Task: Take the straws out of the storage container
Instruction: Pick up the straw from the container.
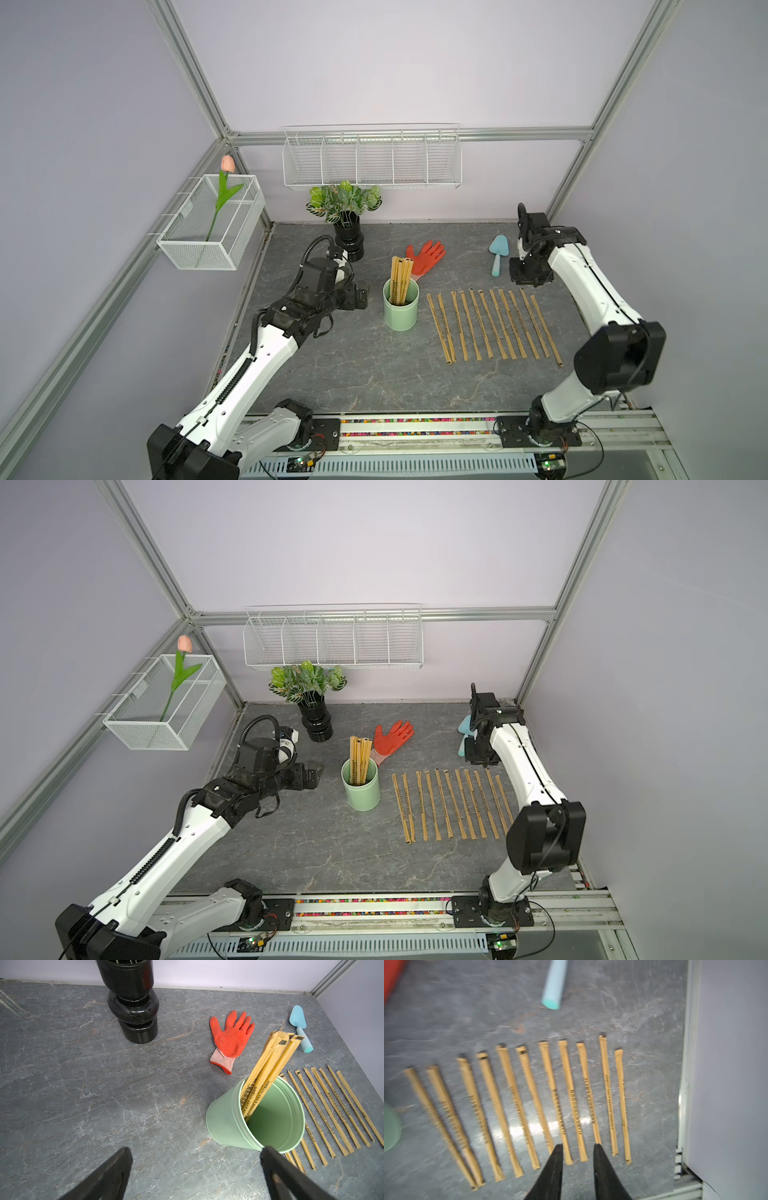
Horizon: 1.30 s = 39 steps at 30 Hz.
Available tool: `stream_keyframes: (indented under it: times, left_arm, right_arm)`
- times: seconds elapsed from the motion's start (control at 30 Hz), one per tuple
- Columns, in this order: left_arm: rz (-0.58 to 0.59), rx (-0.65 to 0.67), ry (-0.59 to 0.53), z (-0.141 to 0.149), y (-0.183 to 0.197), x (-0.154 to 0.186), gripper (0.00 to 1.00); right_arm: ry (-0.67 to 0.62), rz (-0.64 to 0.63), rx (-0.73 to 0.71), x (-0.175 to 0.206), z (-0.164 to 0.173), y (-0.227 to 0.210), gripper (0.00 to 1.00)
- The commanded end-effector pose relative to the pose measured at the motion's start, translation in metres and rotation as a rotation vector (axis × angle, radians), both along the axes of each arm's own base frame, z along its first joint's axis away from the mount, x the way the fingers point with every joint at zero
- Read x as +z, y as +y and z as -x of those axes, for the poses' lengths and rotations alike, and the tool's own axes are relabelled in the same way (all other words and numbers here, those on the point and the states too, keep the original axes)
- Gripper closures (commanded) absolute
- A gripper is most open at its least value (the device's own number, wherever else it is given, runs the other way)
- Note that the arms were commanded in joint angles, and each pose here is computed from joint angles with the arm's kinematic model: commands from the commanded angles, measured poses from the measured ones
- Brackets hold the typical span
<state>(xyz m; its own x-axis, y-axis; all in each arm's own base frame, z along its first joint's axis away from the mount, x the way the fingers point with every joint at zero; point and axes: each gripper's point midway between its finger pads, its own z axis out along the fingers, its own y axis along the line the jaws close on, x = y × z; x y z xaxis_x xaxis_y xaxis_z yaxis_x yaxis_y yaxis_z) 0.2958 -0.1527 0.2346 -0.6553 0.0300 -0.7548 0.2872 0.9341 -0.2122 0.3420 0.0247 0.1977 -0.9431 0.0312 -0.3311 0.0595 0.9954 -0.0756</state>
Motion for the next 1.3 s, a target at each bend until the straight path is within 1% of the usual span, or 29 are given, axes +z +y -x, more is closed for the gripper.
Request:
stream_keyframes:
  times: [0.0,0.03,0.13,0.17,0.23,0.3,0.33,0.37,0.4,0.43,0.47,0.6,0.7,0.83,0.9,0.97,1.07,1.13,1.27]
  left_arm:
    - [-0.004,-0.010,-0.012,0.001,-0.001,0.005,0.00]
    - [-0.005,-0.011,-0.007,0.000,-0.002,0.004,0.00]
    - [-0.007,-0.014,0.008,-0.001,-0.003,0.001,0.00]
    - [-0.002,-0.021,0.011,-0.001,-0.005,0.001,0.00]
    - [0.005,-0.030,0.022,-0.003,-0.009,-0.001,0.00]
    - [0.010,-0.039,0.036,-0.005,-0.013,-0.002,0.00]
    - [0.014,-0.046,0.048,-0.006,-0.016,-0.003,0.00]
    - [0.018,-0.050,0.060,-0.008,-0.018,-0.004,0.00]
    - [0.025,-0.055,0.066,-0.009,-0.020,-0.003,0.00]
    - [0.031,-0.058,0.073,-0.010,-0.023,-0.003,0.00]
    - [0.038,-0.064,0.077,-0.011,-0.025,-0.001,0.00]
    - [0.061,-0.077,0.089,-0.018,-0.034,0.008,0.01]
    - [0.066,-0.085,0.103,-0.026,-0.041,0.012,0.07]
    - [0.068,-0.108,0.143,-0.035,-0.052,0.011,0.22]
    - [0.062,-0.121,0.171,-0.038,-0.059,0.006,0.33]
    - [0.046,-0.132,0.188,-0.040,-0.065,0.001,0.49]
    - [0.018,-0.149,0.211,-0.041,-0.074,-0.007,0.60]
    - [0.004,-0.159,0.223,-0.042,-0.079,-0.013,0.63]
    - [-0.007,-0.166,0.237,-0.046,-0.086,-0.018,0.63]
  right_arm:
    - [-0.122,-0.193,0.093,0.021,0.004,0.053,0.70]
    - [-0.147,-0.228,0.136,0.028,0.009,0.071,0.69]
    - [-0.198,-0.304,0.224,0.044,0.026,0.105,0.67]
    - [-0.216,-0.321,0.253,0.049,0.030,0.115,0.65]
    - [-0.269,-0.343,0.316,0.060,0.036,0.134,0.59]
    - [-0.309,-0.354,0.368,0.069,0.043,0.149,0.50]
    - [-0.329,-0.356,0.388,0.071,0.045,0.155,0.44]
    - [-0.343,-0.357,0.396,0.072,0.047,0.159,0.35]
    - [-0.360,-0.357,0.399,0.074,0.047,0.161,0.21]
    - [-0.373,-0.361,0.406,0.073,0.047,0.165,0.00]
    - [-0.381,-0.364,0.413,0.074,0.048,0.167,0.11]
    - [-0.383,-0.348,0.430,0.071,0.049,0.174,0.11]
    - [-0.394,-0.327,0.444,0.074,0.050,0.178,0.11]
    - [-0.419,-0.330,0.454,0.081,0.053,0.179,0.11]
    - [-0.431,-0.337,0.460,0.085,0.055,0.179,0.11]
    - [-0.440,-0.340,0.460,0.089,0.057,0.179,0.11]
    - [-0.438,-0.342,0.462,0.090,0.060,0.177,0.11]
    - [-0.436,-0.342,0.466,0.089,0.062,0.177,0.11]
    - [-0.410,-0.330,0.461,0.080,0.062,0.176,0.11]
